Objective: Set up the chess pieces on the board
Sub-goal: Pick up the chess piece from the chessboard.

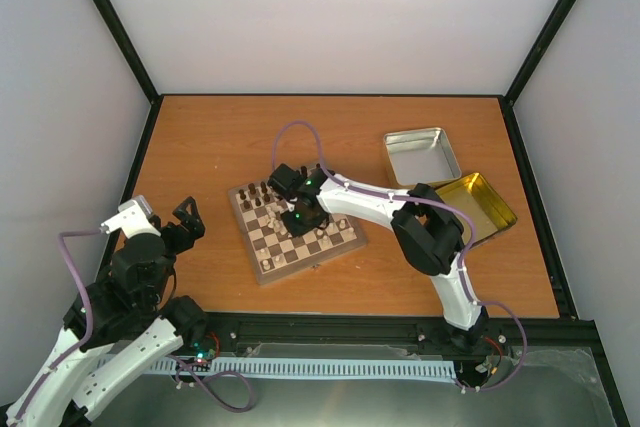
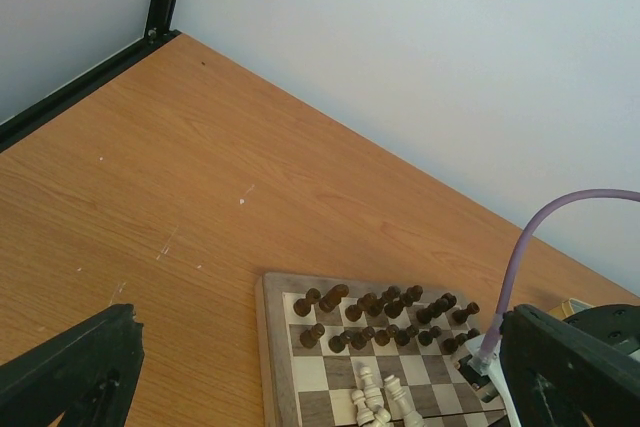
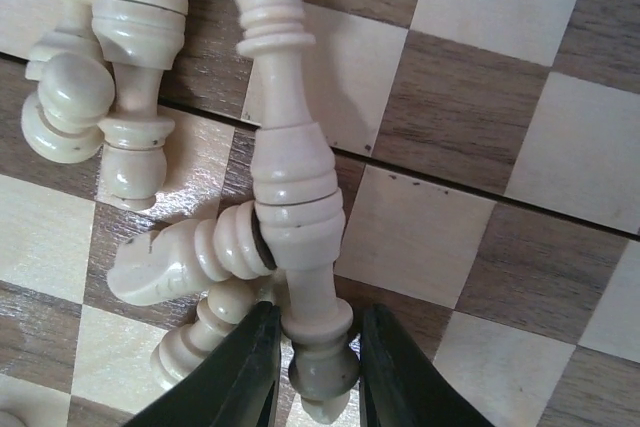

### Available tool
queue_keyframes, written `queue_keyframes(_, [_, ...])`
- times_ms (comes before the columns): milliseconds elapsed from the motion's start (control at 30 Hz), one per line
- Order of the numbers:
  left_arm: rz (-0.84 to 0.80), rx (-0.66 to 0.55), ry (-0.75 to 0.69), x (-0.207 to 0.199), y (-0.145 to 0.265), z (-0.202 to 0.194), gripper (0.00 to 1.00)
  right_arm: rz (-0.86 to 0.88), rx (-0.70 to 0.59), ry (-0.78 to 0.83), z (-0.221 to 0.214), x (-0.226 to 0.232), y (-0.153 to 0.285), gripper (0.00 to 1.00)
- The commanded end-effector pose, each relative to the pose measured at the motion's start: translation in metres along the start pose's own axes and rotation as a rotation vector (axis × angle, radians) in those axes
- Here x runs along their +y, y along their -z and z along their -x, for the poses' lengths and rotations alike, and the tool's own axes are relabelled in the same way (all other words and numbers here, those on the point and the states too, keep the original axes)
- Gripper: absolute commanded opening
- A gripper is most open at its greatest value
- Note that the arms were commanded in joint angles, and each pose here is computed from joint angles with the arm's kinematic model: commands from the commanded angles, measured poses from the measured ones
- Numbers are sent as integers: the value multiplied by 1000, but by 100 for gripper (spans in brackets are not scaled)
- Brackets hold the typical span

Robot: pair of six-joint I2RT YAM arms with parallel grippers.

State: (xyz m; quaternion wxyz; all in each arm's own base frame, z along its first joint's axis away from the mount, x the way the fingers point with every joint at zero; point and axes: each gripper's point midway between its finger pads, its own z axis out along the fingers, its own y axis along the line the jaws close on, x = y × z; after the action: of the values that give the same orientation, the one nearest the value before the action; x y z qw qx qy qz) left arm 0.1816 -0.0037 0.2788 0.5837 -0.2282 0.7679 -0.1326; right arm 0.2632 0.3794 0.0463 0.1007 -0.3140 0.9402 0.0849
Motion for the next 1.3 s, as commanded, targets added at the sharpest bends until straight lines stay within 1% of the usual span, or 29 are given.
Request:
queue_keyframes(0, [-6,-9,-17,-3,-1,3,98,-3,30,5,-6,-5,-7,22])
queue_keyframes(133, [-9,-9,-15,-4,-1,3,99,5,39,14,-11,-5,-5,16])
queue_keyframes(233, [-10,-7,-20,-5,-1,3,99,19,12,30,-11,-3,0,11])
queue_keyframes(333, [-15,2,-26,-7,-3,1,99,30,-30,46,-6,-2,4,8])
queue_keyframes(400, [-22,10,-35,-11,-5,-1,99,22,-75,54,1,-3,9,6])
queue_keyframes(533, [-56,39,-50,-23,-11,-8,99,37,-219,78,23,0,30,5])
queue_keyframes(700, [-113,141,-49,-41,-25,-37,99,46,-289,79,35,2,41,4])
queue_keyframes(867, [-191,292,-12,-63,-40,-82,99,73,-347,82,29,2,46,4])
queue_keyframes(1000, [-229,388,30,-77,-49,-110,100,110,-404,86,24,4,49,4])
queue_keyframes(1133, [-313,438,58,-100,-53,-122,98,157,-476,109,24,10,55,4])
queue_keyframes(1267, [-373,472,78,-117,-55,-125,95,182,-535,129,28,14,61,4])
